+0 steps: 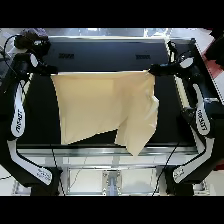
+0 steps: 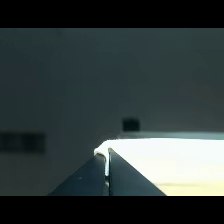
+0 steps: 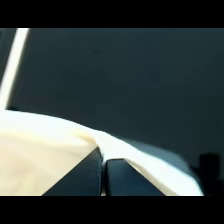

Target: Fold the shirts.

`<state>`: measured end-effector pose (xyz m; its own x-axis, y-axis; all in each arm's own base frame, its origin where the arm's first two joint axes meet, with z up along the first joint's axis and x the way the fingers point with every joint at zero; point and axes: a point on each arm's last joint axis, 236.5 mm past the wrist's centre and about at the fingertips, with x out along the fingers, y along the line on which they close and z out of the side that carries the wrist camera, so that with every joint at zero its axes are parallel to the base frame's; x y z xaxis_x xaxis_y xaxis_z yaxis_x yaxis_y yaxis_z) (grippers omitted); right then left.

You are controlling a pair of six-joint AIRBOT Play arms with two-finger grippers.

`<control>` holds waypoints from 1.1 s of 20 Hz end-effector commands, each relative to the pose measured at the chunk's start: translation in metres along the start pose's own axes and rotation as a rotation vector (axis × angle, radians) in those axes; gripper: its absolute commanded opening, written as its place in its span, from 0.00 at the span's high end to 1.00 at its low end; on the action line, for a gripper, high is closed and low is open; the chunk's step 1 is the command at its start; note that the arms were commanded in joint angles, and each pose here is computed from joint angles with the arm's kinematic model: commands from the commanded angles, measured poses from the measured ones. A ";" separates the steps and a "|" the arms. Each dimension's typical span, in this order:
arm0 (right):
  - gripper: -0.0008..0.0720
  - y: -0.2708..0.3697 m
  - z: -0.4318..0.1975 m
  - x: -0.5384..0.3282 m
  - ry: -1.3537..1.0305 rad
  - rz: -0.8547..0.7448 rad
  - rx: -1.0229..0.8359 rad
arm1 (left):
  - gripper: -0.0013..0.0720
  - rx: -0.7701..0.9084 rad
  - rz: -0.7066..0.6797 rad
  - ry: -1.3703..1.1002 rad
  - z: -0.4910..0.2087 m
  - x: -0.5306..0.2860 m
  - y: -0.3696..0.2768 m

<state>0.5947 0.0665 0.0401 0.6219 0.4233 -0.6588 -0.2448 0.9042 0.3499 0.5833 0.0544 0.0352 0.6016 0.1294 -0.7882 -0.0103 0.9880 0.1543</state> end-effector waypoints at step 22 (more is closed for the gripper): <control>0.97 -0.033 -0.156 -0.008 0.624 -0.125 -0.071 | 0.97 0.091 -0.010 0.243 -0.119 0.001 -0.062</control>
<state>0.4887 0.0430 -0.0553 0.1322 0.2605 -0.9564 -0.2822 0.9348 0.2156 0.4980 0.0081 -0.0297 0.4315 0.1491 -0.8897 0.0646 0.9786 0.1953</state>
